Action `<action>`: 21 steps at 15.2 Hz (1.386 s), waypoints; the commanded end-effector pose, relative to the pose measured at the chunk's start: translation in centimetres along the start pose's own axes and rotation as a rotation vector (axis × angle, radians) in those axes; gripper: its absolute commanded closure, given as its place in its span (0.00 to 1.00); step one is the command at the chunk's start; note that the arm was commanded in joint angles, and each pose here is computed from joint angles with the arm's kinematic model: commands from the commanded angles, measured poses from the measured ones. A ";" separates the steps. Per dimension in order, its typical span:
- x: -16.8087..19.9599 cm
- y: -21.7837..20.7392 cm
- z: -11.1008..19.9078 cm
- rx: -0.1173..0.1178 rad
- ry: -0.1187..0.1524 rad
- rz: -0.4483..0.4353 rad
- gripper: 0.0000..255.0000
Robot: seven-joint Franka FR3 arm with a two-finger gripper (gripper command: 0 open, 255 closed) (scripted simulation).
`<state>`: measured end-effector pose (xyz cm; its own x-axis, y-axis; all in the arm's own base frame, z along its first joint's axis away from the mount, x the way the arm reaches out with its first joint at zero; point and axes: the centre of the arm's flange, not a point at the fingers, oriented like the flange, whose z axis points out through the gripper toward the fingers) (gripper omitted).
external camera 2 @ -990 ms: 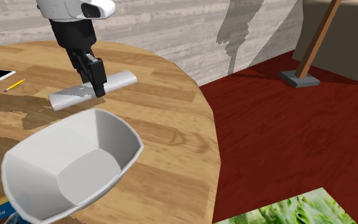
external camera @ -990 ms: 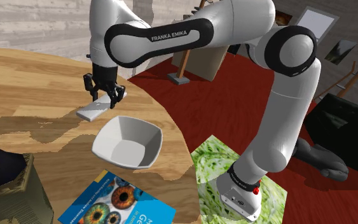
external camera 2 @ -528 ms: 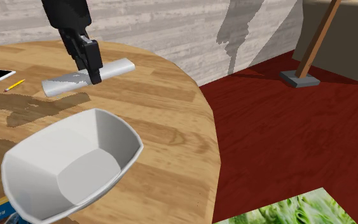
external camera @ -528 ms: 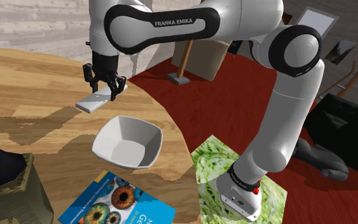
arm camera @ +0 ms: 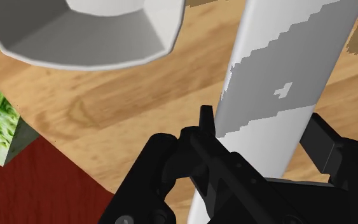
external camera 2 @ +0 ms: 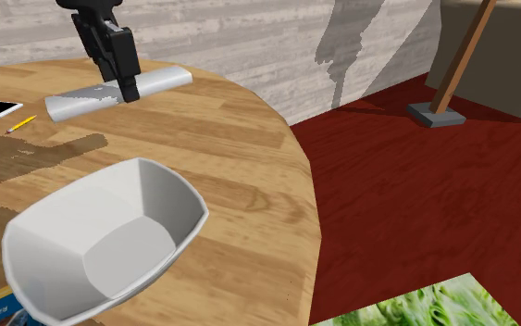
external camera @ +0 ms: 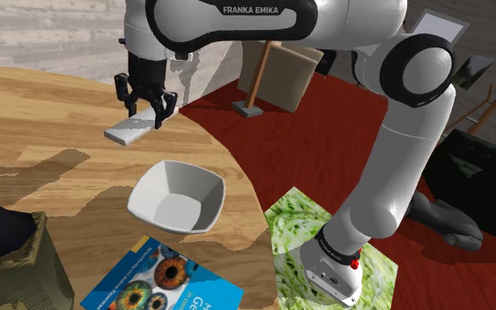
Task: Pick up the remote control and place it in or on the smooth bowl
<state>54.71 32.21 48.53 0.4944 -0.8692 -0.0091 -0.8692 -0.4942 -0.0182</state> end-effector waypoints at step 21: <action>-11.4 15.5 2.7 0.000 0.000 0.000 1.00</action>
<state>35.59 34.46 46.20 0.4946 -0.8691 -0.0089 -0.8690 -0.4944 -0.0175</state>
